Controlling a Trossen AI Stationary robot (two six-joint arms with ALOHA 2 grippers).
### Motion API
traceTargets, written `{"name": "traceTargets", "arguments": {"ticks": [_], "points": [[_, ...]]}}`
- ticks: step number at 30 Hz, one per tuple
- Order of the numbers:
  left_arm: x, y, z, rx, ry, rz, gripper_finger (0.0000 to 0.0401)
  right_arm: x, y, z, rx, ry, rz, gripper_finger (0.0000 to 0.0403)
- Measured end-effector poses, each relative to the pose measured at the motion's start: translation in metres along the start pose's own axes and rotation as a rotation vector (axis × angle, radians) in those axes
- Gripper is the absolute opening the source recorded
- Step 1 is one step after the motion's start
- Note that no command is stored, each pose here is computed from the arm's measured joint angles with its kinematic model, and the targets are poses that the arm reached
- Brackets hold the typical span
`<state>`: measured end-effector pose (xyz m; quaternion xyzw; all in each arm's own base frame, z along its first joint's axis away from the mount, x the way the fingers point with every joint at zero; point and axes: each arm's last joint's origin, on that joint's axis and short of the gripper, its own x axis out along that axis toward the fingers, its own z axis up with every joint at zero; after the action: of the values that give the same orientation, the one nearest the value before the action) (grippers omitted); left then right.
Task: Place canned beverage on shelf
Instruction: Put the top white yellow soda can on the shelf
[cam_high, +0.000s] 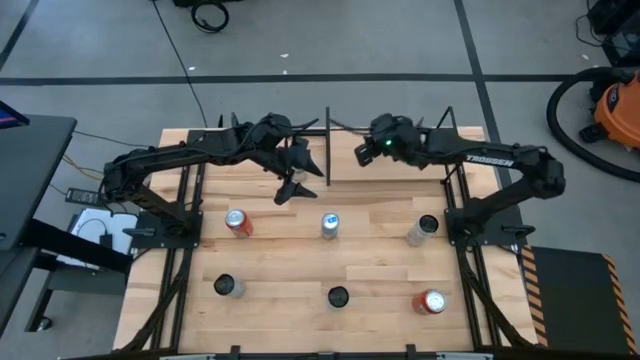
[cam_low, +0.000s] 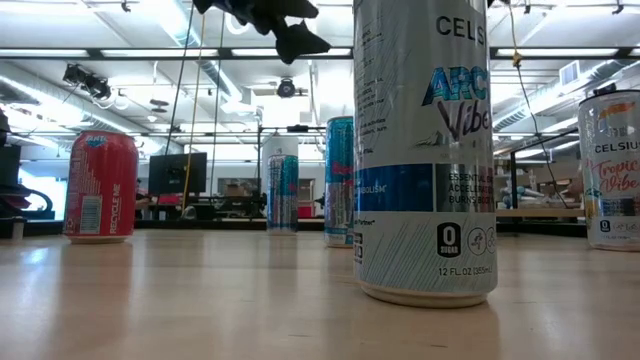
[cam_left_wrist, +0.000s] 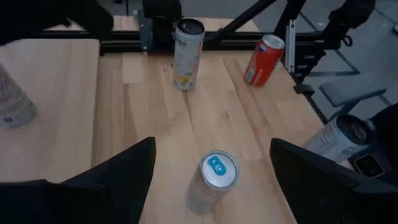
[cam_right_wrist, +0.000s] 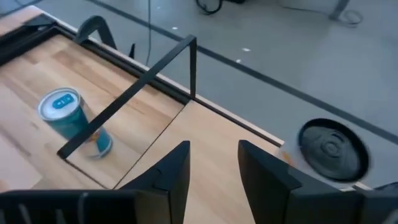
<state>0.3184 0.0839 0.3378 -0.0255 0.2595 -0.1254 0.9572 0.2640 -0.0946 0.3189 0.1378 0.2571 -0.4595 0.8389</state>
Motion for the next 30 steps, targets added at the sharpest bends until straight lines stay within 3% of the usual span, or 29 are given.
{"name": "traceTargets", "arguments": {"ticks": [14,30], "points": [[0.0,-0.002,-0.006,0.022,0.059,-0.02,0.0318,0.05,0.046,-0.039,0.12,-0.106,-0.314,0.0122],[0.0,-0.002,-0.006,0.058,0.057,-0.026,0.0318,0.093,0.04,-0.054,0.235,-0.139,-0.475,0.0041]]}}
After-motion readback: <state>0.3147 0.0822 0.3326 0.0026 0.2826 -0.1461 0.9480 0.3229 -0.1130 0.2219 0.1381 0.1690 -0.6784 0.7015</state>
